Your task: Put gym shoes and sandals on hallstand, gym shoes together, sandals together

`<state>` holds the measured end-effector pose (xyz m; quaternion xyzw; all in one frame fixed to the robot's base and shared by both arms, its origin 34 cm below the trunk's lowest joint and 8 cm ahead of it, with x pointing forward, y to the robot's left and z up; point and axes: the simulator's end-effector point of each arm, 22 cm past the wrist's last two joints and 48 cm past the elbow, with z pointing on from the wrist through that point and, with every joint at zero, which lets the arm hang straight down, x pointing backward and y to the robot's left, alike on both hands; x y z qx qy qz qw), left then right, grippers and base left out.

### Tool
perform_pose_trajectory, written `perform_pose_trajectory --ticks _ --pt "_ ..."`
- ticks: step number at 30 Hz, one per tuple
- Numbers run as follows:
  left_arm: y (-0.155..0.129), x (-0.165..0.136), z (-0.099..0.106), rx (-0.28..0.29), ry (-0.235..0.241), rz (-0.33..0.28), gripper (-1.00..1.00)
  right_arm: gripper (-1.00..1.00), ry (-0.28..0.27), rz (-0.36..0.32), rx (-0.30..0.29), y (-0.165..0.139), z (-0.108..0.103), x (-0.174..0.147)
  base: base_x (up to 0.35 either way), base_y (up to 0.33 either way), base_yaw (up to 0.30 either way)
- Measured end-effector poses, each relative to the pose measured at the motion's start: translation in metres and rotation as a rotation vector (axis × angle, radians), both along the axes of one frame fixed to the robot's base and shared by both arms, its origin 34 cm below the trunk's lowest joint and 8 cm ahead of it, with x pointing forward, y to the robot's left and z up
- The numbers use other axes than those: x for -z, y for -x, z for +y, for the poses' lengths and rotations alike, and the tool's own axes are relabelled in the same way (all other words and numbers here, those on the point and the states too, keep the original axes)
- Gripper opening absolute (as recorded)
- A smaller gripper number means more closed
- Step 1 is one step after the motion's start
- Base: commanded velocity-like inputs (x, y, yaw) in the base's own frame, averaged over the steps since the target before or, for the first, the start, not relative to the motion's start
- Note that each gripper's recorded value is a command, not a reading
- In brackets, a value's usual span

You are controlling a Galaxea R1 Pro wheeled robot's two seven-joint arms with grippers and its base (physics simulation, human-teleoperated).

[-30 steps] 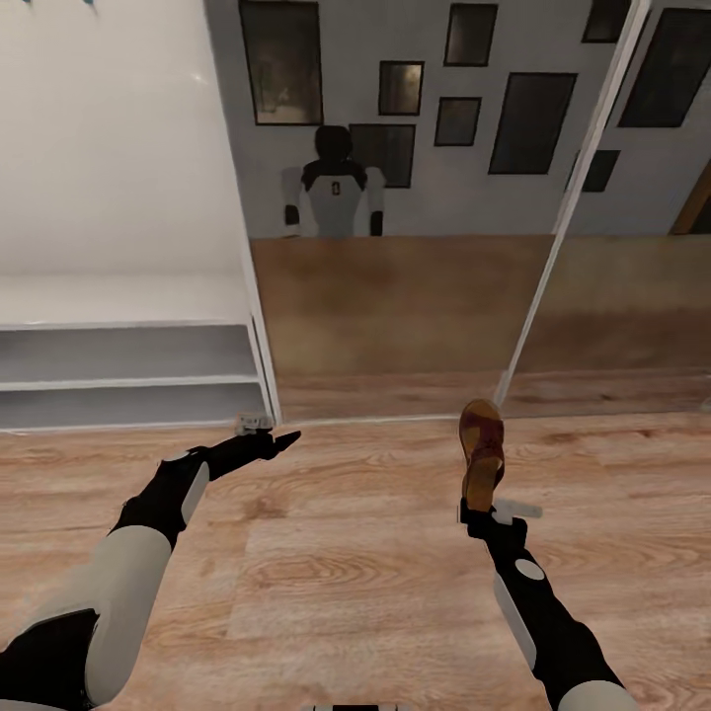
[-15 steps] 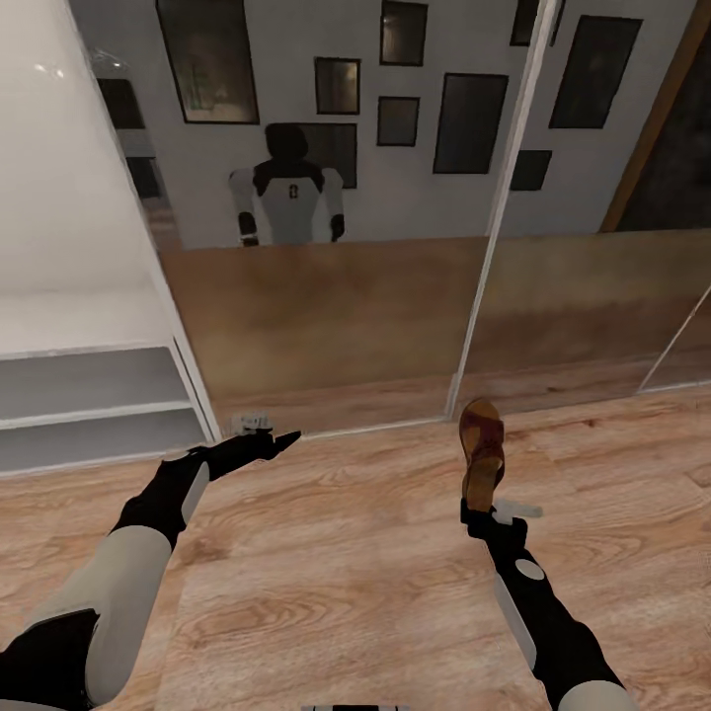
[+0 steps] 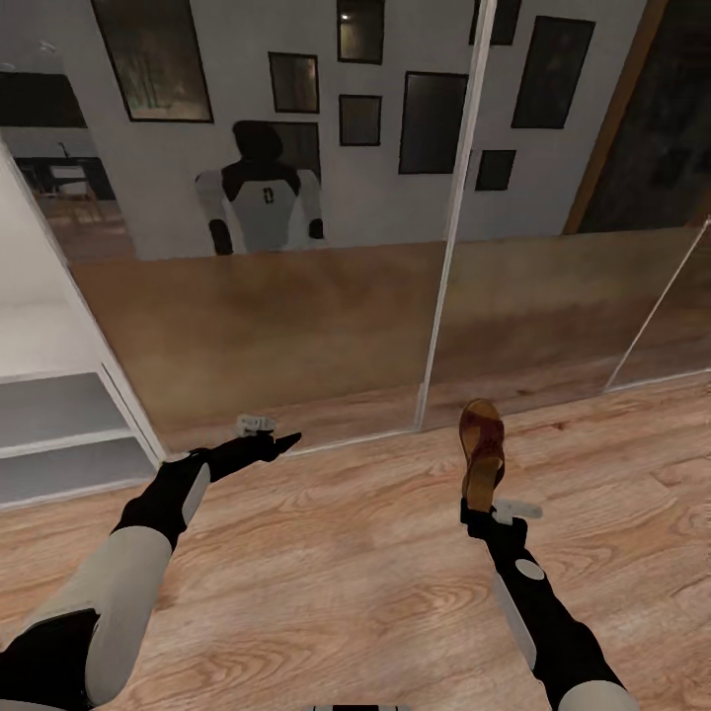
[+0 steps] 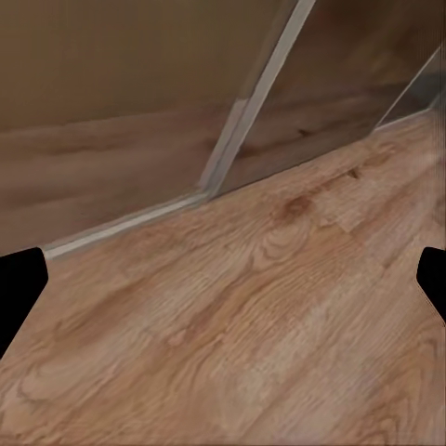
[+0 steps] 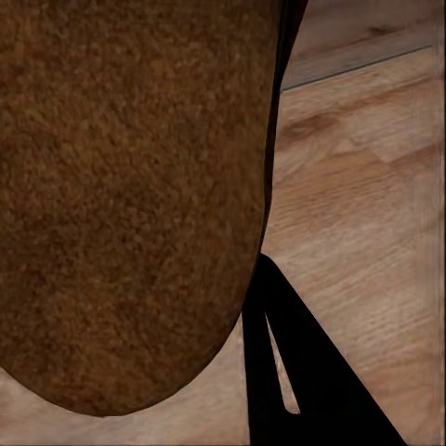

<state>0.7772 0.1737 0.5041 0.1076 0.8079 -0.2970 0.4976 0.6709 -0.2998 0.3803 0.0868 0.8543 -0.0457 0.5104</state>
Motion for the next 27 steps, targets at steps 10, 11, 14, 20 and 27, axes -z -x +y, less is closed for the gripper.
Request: perform_pose_trajectory --ticks 10,11,14,20,27 --pt "0.0 0.0 -0.0003 0.0 0.0 0.0 1.0 -1.0 -0.001 0.001 0.001 0.0003 0.0 0.0006 0.244 -0.172 -0.251" --pt "0.0 0.0 -0.0004 0.001 0.0 0.0 1.0 -1.0 -0.001 0.001 0.0 0.0003 0.0 0.0006 0.244 -0.172 -0.253" --pt "0.0 0.0 -0.0005 0.0 0.0 0.0 1.0 -1.0 -0.002 0.001 0.0 0.0003 0.0002 0.0006 0.245 -0.172 -0.253" --pt "0.0 0.0003 -0.0005 0.0 0.001 0.0 1.0 -1.0 -0.001 0.002 0.0 0.0003 0.0001 0.0008 0.197 -0.133 -0.253" --pt "0.0001 0.0007 -0.0004 0.001 0.0 0.001 1.0 -1.0 -0.002 0.002 0.0 0.0003 0.0003 0.0011 0.026 -0.016 -0.253"
